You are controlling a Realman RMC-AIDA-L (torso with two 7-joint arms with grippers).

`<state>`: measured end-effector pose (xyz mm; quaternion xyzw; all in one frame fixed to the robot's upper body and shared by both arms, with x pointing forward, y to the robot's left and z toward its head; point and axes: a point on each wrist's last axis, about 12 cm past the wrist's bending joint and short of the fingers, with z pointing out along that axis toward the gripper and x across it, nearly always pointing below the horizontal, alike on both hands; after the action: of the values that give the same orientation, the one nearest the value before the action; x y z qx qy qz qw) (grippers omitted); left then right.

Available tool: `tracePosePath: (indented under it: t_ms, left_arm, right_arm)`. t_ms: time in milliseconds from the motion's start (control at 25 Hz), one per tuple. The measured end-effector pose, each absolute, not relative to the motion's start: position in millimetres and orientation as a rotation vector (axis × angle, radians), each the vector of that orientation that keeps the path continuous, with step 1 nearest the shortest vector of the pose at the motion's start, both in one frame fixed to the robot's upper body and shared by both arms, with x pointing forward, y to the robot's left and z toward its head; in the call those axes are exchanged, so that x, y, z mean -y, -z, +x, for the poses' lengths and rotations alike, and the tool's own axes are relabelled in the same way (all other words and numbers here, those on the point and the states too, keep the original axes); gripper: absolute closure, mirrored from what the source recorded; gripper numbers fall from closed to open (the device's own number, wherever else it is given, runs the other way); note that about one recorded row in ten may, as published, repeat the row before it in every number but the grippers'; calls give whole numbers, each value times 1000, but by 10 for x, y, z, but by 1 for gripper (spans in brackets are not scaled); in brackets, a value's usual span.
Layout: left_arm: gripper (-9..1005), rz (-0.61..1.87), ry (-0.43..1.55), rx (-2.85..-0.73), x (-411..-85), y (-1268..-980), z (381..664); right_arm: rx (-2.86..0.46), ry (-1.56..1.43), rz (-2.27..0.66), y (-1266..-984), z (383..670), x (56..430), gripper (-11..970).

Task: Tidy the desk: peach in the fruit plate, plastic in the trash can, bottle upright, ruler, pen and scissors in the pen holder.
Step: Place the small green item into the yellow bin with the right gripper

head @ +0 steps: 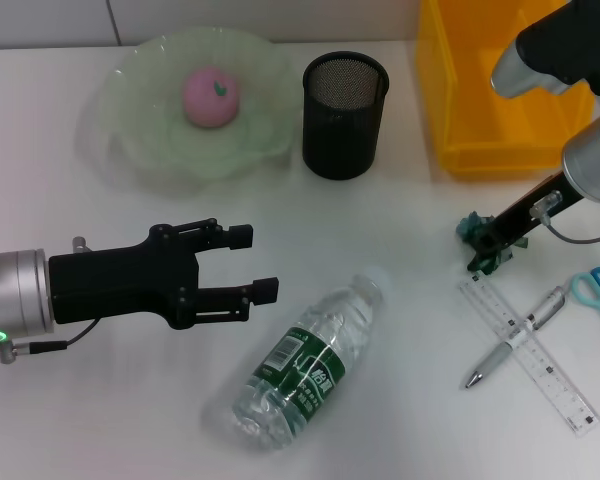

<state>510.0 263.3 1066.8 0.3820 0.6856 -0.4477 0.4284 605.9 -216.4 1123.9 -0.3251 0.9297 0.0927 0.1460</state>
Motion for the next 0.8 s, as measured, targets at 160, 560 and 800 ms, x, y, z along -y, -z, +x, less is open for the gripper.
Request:
tracePosePath:
  t_ms: [160, 560, 800]
  left_arm:
    - [185, 951, 1117, -1712, -2635, -10668, 5100]
    - [186, 951, 1118, -1711, -2635, -10668, 5100]
    - [186, 951, 1116, -1712, -2635, -10668, 5101]
  right_arm:
    - [-2665, -267, -931, -11269, 6058, 2178, 649]
    - [-2535, -396, -904, -11685, 5988, 2289, 838]
    - [-2313, -582, -751, -12246, 5967, 2706, 875]
